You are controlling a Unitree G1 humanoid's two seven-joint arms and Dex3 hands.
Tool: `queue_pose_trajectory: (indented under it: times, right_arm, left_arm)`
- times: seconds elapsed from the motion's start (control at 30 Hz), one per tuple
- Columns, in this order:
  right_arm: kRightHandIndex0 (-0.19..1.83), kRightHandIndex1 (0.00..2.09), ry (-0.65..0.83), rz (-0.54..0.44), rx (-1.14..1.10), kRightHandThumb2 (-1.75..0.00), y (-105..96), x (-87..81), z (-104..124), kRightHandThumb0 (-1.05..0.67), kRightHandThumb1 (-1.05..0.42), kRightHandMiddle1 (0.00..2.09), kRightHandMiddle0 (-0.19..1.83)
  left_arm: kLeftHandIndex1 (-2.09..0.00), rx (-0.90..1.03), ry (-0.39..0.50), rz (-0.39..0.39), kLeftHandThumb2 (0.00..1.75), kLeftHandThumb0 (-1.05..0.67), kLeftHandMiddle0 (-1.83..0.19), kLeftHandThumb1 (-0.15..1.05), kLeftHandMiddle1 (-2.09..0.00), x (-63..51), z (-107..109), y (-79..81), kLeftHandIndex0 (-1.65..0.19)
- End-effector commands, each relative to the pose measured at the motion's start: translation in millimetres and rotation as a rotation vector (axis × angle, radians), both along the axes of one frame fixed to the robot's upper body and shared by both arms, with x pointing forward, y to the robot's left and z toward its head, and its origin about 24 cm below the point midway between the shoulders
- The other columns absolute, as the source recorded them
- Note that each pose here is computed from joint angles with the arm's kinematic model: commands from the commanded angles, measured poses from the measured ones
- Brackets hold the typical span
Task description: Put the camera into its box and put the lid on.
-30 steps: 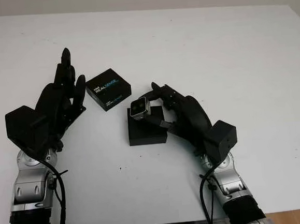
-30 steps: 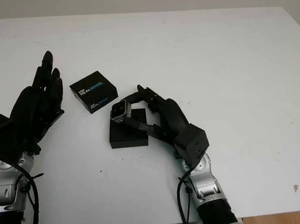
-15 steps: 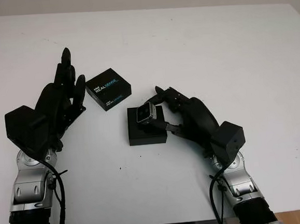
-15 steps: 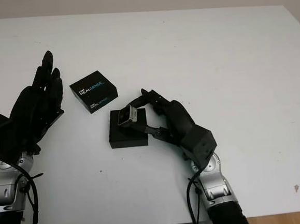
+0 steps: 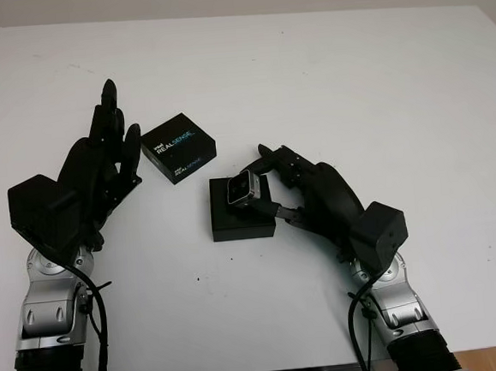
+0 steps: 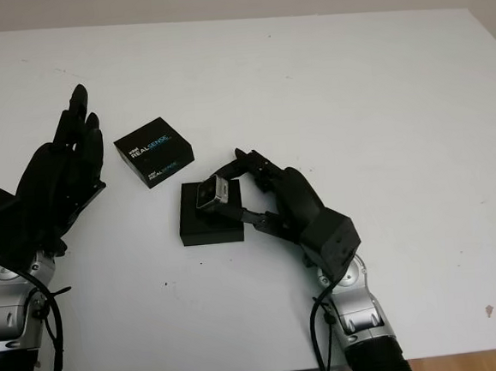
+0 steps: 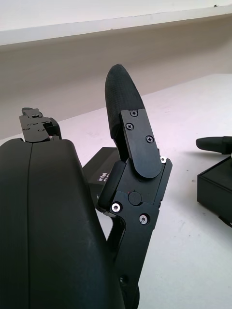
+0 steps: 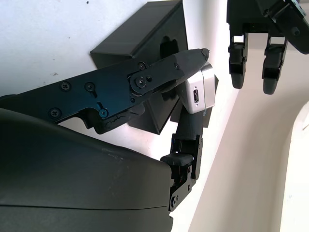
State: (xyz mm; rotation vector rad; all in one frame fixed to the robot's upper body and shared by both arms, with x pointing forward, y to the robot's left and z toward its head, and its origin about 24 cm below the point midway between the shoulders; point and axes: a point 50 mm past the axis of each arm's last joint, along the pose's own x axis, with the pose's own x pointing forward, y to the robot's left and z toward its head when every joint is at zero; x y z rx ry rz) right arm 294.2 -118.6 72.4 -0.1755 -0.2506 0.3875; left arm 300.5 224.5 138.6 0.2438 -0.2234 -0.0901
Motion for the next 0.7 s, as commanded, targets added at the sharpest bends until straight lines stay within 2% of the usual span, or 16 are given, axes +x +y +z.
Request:
queue_pose_trajectory:
  times: [0.0, 0.37, 0.67]
  right_arm:
    - [0.17, 0.05, 0.050, 0.005, 0.004, -0.12, 3, -3.8, -13, -0.52, -1.05, 1.73, 0.42]
    - [0.18, 0.05, 0.068, 0.037, 0.000, -0.13, 15, -5.4, -20, -0.53, -1.05, 1.75, 0.47]
    - [0.17, 0.05, 0.084, 0.062, -0.015, -0.14, 16, -6.2, -24, -0.52, -1.05, 1.74, 0.44]
  left_arm:
    - [0.00, 0.012, -0.021, -0.001, 0.67, -0.76, 0.19, 1.05, 0.00, -0.5, 5, 0.7, 0.19]
    - [0.00, 0.002, -0.024, -0.001, 0.67, -0.76, 0.19, 1.05, 0.00, -0.2, 6, 0.2, 0.19]
    - [0.00, -0.004, -0.019, 0.000, 0.65, -0.76, 0.19, 1.05, 0.00, -0.7, 6, 0.5, 0.19]
